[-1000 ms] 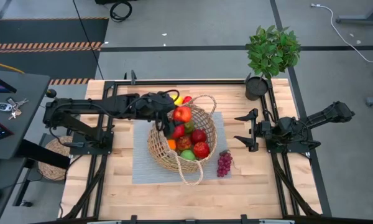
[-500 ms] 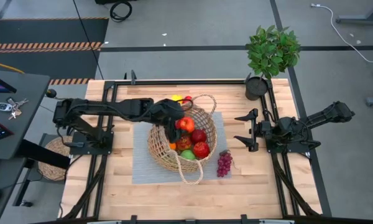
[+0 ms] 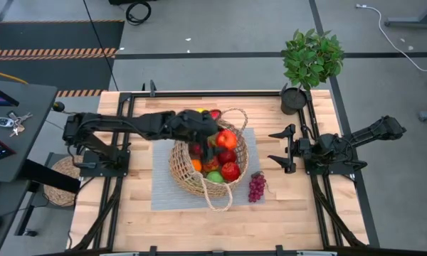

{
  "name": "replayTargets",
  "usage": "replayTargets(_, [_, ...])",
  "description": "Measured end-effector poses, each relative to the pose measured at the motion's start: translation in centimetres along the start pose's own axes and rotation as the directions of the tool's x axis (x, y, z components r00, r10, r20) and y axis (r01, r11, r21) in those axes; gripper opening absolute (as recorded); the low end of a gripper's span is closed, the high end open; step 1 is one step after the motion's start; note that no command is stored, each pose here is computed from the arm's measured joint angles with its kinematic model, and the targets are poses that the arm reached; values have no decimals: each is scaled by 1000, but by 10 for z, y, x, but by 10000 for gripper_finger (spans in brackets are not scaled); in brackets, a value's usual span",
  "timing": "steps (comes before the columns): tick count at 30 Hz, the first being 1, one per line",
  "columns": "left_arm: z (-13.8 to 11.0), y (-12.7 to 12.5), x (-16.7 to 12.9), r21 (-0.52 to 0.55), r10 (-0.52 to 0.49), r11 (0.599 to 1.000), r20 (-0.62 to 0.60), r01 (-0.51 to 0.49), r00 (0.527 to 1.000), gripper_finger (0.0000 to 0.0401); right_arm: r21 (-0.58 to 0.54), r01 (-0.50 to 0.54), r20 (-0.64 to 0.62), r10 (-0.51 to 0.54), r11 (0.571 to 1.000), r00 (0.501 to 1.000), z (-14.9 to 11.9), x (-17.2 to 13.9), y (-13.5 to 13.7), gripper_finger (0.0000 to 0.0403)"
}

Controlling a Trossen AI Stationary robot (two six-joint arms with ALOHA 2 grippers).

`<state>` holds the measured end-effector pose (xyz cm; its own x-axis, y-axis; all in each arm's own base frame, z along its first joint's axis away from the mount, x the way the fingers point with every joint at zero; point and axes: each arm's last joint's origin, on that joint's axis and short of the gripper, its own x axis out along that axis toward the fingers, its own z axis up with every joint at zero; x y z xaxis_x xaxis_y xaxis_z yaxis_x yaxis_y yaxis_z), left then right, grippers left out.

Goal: Build produce basket
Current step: Put the red apple into the mesh basket

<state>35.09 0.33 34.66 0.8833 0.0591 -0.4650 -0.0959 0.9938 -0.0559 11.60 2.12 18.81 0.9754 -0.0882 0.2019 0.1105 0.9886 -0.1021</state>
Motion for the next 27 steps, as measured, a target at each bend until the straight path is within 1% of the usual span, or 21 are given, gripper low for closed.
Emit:
replayTargets(5, [-21,-8,28,95,-6,995,-119,17,993,350,1,0,3,0,1000,1000,0,0,0,380])
replayTargets(8, [-26,-7,38,104,-3,994,-137,17,991,350,3,2,8,-2,1000,1000,1,0,0,380])
replayTargets(11, [-34,-7,48,114,-4,993,-187,25,982,350,3,2,8,-2,1000,1000,1,0,0,380])
replayTargets(13, [-41,-7,52,156,0,987,-237,38,972,350,3,1,8,-1,1000,1000,1,0,0,380])
replayTargets(14, [-42,-8,53,172,-2,984,-235,44,972,351,3,1,7,-1,1000,1000,1,0,0,380])
replayTargets(16, [-44,-8,53,174,-2,984,-261,49,965,354,4,2,12,-2,1000,1000,1,0,0,380])
replayTargets(21, [-43,-10,51,175,-15,983,-262,63,965,355,5,3,14,-3,1000,1000,1,0,0,380])
replayTargets(25, [-36,-10,45,172,-26,982,-270,75,963,355,6,3,15,-3,1000,1000,1,0,0,380])
replayTargets(27, [-31,-9,44,174,-12,983,-261,59,965,355,6,3,15,-3,1000,1000,1,0,0,380])
